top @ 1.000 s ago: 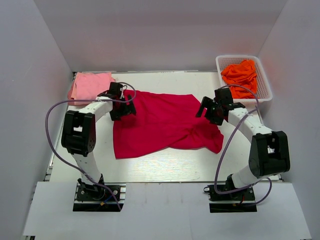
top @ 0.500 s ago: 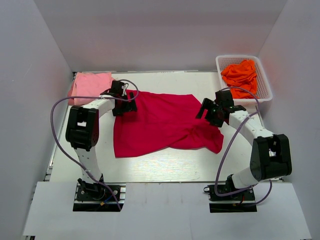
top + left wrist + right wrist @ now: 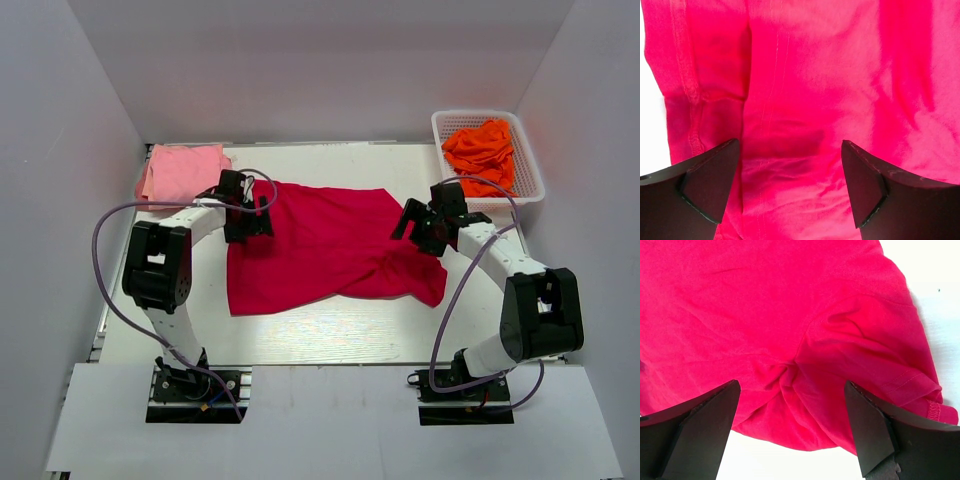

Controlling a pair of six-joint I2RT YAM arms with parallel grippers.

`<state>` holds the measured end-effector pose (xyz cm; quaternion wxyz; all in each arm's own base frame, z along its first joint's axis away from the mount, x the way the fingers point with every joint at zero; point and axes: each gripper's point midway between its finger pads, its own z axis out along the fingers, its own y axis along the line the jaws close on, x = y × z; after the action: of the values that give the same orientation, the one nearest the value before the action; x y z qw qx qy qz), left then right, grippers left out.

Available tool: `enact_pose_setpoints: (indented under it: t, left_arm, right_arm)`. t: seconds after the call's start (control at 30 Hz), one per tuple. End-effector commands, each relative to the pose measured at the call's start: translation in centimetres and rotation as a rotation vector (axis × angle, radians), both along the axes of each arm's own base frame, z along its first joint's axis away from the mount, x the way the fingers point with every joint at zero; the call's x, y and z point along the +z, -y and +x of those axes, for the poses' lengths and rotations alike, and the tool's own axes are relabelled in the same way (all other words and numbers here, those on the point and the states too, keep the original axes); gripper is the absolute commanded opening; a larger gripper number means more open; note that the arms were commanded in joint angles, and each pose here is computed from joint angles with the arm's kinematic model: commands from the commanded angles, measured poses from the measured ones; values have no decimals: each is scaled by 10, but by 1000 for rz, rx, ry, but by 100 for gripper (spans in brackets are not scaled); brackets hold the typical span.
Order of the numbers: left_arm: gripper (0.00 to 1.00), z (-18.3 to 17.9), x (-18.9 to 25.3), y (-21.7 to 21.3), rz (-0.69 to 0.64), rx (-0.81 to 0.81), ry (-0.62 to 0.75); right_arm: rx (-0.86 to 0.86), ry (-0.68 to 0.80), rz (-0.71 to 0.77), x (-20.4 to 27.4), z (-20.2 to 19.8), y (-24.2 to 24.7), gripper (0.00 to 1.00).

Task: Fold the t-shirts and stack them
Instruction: Flatten out the tshirt

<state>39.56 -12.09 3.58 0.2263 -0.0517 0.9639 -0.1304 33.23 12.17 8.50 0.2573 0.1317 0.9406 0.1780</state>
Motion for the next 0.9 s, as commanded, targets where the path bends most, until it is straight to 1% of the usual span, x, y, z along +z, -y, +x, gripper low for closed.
enact_pose_setpoints:
  t: [0.0, 0.03, 0.1, 0.2, 0.27, 0.3, 0.33, 0.4, 0.47, 0.57, 0.67, 0.77, 0.8, 0.87]
  left_arm:
    - [92, -7, 11, 2, -5, -24, 11]
    - [91, -7, 11, 2, -5, -24, 11]
    - [91, -14, 6, 6, -28, -38, -4]
    - [83, -15, 4, 7, -35, -43, -6]
    - [78, -10, 8, 12, -57, -63, 19]
    - [78, -11, 8, 14, -66, -69, 18]
    - [75, -7, 13, 14, -71, -70, 43]
    - [67, -4, 20, 24, -121, -99, 55]
    - [60, -2, 25, 28, -137, -122, 67]
    - [60, -10, 23, 29, -142, -126, 34]
    - [60, -17, 25, 21, -106, -105, 14]
    - [61, -26, 31, 17, -96, -99, 22]
    - [61, -24, 35, 18, -104, -115, 48]
    - [65, -23, 37, 15, -95, -96, 71]
  right_arm:
    - [4, 30, 24, 7, 2, -3, 90]
    - [6, 34, 25, 9, 2, -3, 90]
    - [7, 31, 22, 8, 0, -2, 90]
    - [14, 33, 17, 8, -2, -2, 90]
    - [13, 37, 15, 8, -3, -1, 90]
    - [12, 39, 13, 9, -3, 0, 90]
    - [16, 41, 12, 9, -4, -1, 90]
    - [14, 39, 8, 8, -6, 1, 90]
    - [9, 36, 9, 7, -7, 2, 90]
    - [15, 40, 8, 7, -10, 2, 90]
    - [13, 42, 13, 7, -10, 1, 90]
    - [15, 35, 15, 4, -12, 0, 90]
    - [16, 34, 15, 3, -12, 1, 90]
    - [17, 30, 19, 2, -12, 0, 90]
